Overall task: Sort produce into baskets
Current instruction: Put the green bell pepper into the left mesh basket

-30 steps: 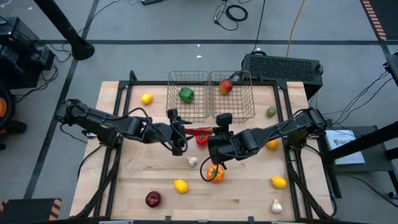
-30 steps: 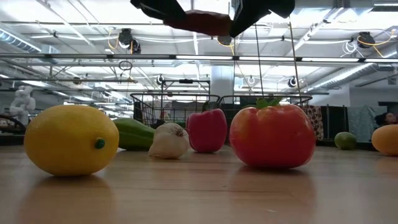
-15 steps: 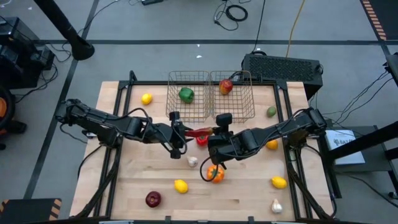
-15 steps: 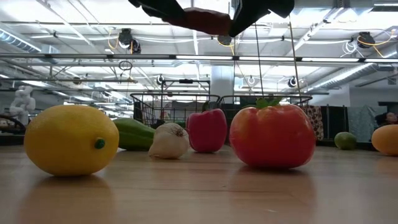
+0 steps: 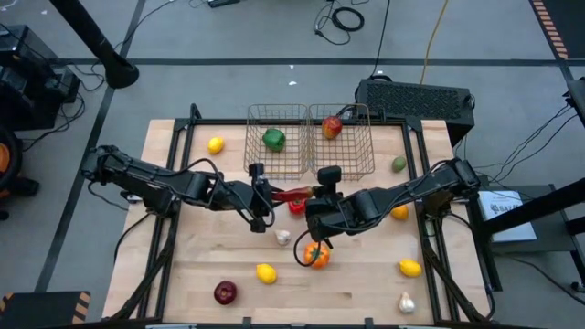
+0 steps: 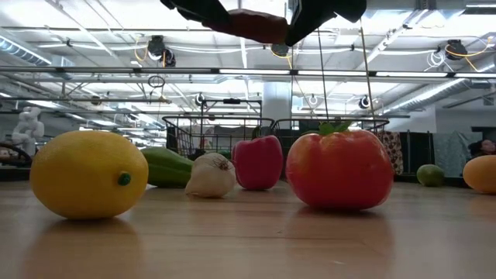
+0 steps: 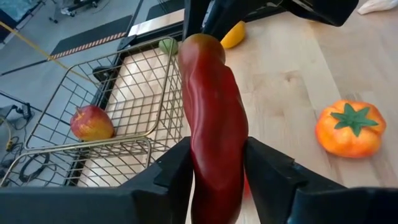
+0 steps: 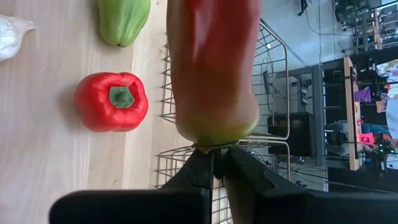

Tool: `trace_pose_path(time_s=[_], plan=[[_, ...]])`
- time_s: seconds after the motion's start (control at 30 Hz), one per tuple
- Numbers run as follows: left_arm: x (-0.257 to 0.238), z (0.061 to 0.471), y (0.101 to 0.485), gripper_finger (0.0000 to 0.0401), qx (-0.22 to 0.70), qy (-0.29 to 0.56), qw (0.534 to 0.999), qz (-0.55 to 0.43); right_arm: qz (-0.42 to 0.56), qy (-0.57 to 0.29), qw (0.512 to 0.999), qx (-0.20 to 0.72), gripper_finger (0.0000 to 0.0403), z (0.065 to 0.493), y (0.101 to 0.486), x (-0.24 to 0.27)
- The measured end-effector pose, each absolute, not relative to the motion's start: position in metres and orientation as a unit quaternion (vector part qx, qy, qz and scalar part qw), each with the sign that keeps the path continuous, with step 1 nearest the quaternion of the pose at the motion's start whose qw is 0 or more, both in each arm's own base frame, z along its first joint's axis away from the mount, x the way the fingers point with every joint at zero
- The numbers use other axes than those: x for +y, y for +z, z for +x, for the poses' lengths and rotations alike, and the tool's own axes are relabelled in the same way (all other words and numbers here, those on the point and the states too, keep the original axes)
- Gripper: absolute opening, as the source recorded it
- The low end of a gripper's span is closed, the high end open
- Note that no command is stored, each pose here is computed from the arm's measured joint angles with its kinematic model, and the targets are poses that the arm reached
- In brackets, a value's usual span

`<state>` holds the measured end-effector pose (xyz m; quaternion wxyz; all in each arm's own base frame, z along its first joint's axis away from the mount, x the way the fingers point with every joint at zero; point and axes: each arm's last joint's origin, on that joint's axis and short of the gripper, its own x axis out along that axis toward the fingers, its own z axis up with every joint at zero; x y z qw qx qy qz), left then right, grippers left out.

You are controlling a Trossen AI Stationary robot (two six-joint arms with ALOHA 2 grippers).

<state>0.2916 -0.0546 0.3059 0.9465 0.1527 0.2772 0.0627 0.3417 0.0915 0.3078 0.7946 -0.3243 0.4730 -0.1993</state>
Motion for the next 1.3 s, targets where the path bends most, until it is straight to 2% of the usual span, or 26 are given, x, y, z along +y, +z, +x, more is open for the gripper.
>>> trace_pose_path(time_s=[0.27,0.57,0.87,1.03,1.17,1.3], plan=[[-0.054,0.292,0.306,0.0139,0.278,0.064,0.946,0.157,-0.322,-0.201,0.796,0.472,0.0022,0.342,0.308,0.092],[-0.054,0.291,0.306,0.0139,0.278,0.064,0.943,0.170,-0.319,-0.203,0.798,0.468,0.0063,0.343,0.308,0.092],[-0.053,0.291,0.306,0.0139,0.279,0.083,0.940,0.178,-0.308,-0.209,0.804,0.464,0.0088,0.342,0.308,0.094],[-0.052,0.291,0.306,0.0139,0.284,0.085,0.936,0.188,-0.294,-0.252,0.799,0.460,0.0135,0.336,0.308,0.094],[-0.052,0.289,0.303,0.0139,0.297,0.083,0.932,0.191,-0.299,-0.316,0.777,0.455,0.0192,0.328,0.307,0.088],[-0.052,0.289,0.303,0.0139,0.301,0.084,0.930,0.193,-0.298,-0.336,0.762,0.467,0.0249,0.319,0.307,0.085]])
